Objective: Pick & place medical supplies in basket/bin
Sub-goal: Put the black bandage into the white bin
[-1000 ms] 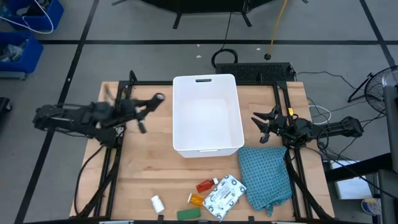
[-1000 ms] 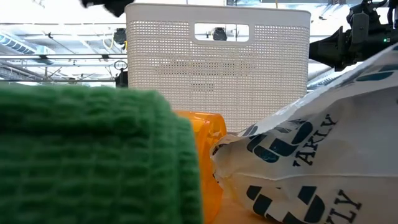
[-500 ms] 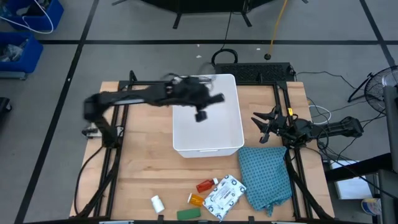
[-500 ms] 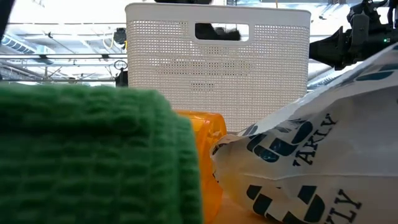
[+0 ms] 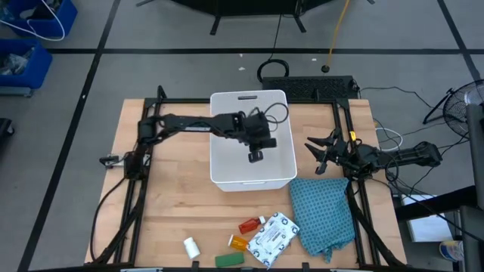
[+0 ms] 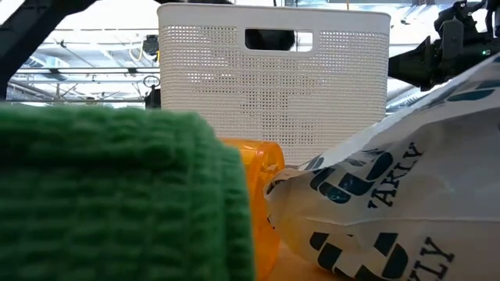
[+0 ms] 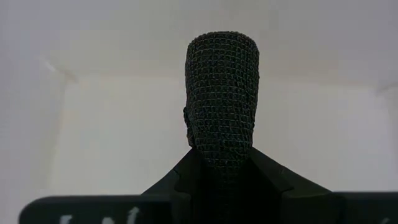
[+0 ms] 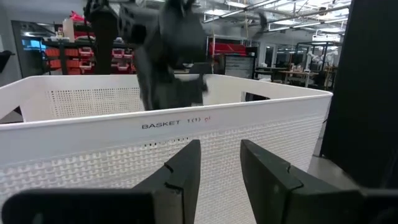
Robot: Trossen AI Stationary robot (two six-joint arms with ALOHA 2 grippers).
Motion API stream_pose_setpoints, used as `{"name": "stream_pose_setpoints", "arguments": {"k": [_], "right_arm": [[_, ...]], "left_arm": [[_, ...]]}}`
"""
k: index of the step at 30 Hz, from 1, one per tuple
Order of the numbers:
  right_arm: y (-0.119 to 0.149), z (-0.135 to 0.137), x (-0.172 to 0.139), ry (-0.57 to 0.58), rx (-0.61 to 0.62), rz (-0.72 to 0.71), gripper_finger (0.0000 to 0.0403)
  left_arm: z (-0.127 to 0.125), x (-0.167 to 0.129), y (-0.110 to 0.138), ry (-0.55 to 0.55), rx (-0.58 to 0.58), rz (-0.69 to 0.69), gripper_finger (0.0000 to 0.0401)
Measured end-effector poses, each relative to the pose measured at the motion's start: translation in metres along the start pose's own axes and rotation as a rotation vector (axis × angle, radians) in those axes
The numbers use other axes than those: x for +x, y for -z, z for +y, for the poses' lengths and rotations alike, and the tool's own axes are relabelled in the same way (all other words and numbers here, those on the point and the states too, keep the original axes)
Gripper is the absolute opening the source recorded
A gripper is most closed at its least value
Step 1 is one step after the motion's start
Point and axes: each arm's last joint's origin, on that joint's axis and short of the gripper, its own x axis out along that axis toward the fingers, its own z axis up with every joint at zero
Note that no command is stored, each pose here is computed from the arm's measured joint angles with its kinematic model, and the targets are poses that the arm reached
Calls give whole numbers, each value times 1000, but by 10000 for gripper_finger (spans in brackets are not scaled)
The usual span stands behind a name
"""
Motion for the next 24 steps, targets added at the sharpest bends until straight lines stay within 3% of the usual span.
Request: {"name": "stream_pose_setpoints", "arguments": {"k": [9, 20, 24], "right_arm": [[0, 0, 0, 0, 1, 0, 105], [0, 0, 0, 0, -4, -1, 105], [0, 0, 0, 0, -10, -1, 105]], "left_arm": [[0, 36, 16, 12, -7, 85, 87], [-1, 39, 21, 19, -7, 110, 89], [-4, 39, 21, 23, 6, 111, 117]]}}
